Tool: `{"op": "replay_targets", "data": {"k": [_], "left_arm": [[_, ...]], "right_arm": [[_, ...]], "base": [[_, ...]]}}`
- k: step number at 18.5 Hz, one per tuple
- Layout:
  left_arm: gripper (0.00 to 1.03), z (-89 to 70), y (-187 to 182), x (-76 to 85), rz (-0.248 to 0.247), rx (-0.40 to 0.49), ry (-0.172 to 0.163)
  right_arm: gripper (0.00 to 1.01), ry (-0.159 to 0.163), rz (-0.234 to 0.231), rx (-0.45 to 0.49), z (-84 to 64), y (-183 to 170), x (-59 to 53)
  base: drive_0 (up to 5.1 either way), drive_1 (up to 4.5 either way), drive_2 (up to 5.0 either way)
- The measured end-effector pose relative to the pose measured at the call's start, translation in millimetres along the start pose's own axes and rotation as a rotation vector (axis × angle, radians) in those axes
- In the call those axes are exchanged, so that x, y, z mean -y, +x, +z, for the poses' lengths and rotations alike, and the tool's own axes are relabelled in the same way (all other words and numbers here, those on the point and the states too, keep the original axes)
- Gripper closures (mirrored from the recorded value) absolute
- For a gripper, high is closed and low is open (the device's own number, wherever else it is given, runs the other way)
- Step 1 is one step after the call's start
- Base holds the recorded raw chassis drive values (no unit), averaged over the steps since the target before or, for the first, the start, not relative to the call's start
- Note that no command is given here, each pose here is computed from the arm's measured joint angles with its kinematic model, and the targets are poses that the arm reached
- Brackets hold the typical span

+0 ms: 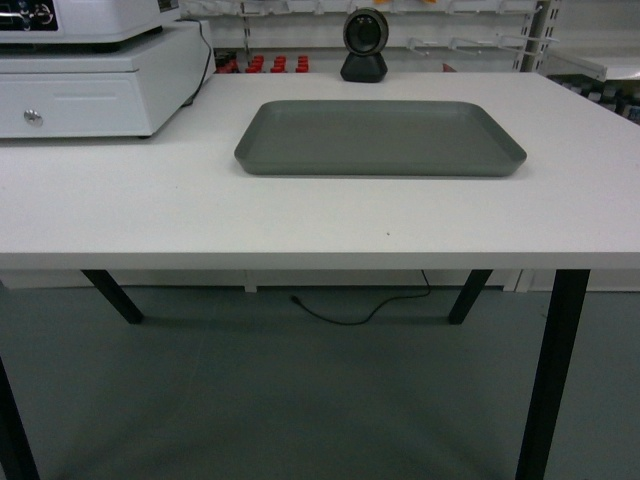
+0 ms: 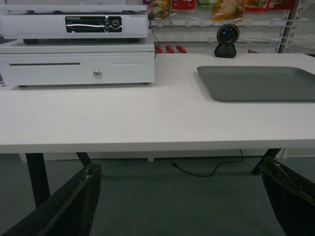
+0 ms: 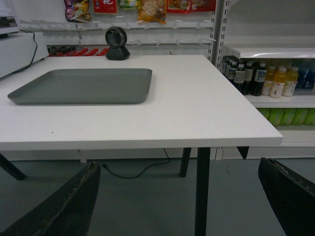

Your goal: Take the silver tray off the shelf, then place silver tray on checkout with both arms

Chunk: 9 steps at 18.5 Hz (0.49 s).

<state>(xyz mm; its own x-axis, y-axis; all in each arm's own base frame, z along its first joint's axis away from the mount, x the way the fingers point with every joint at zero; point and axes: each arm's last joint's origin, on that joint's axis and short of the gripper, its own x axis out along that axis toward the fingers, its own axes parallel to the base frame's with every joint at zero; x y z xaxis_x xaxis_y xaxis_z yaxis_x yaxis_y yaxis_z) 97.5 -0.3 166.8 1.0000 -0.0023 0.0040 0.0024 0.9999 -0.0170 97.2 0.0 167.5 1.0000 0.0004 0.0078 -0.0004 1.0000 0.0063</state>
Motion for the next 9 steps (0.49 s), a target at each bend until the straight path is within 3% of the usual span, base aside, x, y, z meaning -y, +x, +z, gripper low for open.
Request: {"op": "replay_targets", "data": {"k": [9], "left_arm": [[0.05, -0.5, 0.0, 0.0, -0.001, -0.005, 0.000]], "right_arm": [[0.03, -0.001, -0.001, -0.003, -0.3, 0.0, 0.0]], "base": [[0.0, -4.21, 4.2]]}}
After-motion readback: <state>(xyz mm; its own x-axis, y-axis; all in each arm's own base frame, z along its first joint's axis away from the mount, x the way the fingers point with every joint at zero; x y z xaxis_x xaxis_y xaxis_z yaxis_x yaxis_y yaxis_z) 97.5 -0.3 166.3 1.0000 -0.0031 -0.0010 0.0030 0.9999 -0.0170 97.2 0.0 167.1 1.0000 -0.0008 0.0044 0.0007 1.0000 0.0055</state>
